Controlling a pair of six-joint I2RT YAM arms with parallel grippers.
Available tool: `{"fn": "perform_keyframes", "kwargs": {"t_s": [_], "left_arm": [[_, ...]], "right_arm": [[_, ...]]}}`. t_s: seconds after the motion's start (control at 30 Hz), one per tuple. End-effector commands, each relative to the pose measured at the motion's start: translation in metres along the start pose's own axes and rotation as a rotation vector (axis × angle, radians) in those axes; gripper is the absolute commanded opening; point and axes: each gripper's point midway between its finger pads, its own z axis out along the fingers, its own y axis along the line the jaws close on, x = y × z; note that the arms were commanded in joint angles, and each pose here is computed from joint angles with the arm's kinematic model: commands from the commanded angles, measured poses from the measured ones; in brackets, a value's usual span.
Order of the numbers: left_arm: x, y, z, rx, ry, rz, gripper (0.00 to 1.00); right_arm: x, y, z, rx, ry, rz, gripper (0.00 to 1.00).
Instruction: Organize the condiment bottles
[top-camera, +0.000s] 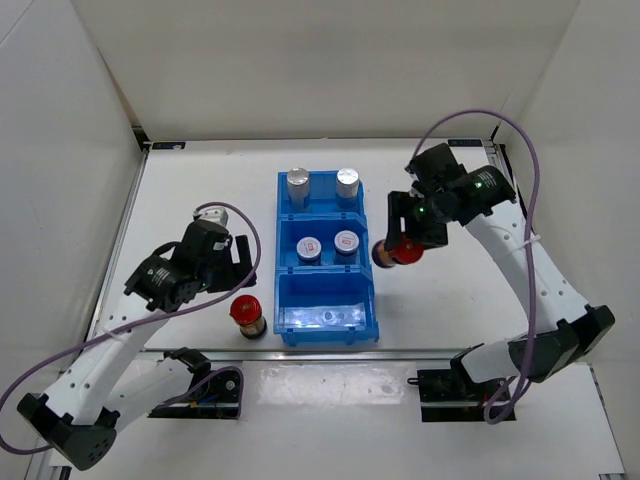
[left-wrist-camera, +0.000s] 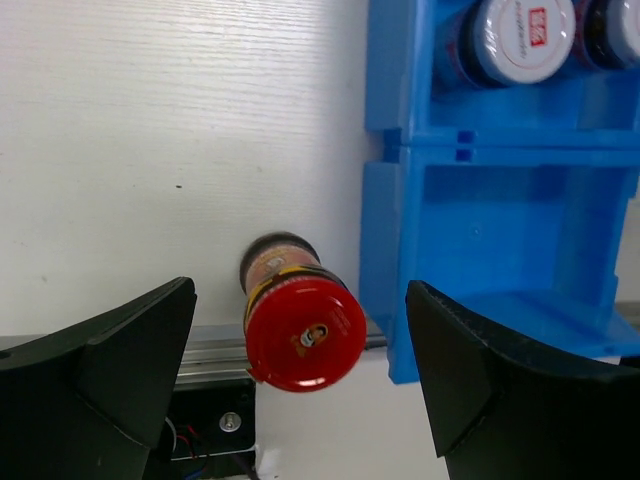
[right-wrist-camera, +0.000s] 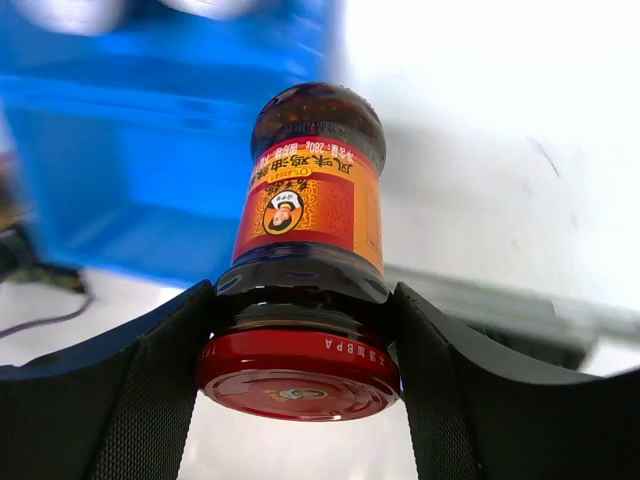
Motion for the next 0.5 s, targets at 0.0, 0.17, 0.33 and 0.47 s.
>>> {"fn": "perform_keyframes", "kwargs": {"t_s": [0.0, 0.17, 0.33, 0.47], "left_arm": [[0.004, -0.012, -0.017, 0.074, 0.017, 0.034, 0.96], [0.021, -0.017, -0.022, 0.096, 0.096, 0.094, 0.96], [0.033, -0.017, -0.018, 0.093, 0.141, 0.107, 0.97], [0.042, -0.023, -0.004, 0.087, 0.206, 0.094, 0.99]], "right_arm": [[0.036, 0.029, -0.033, -0.081, 0.119, -0.087, 0.0], [0.066, 0.06, -0.015, -0.051, 0.227, -0.269, 0.0], [0.082, 0.08, 0.001, 0.017, 0.266, -0.409, 0.0], [0.082, 0.078, 0.03, 0.119, 0.315, -0.46, 0.0]]}}
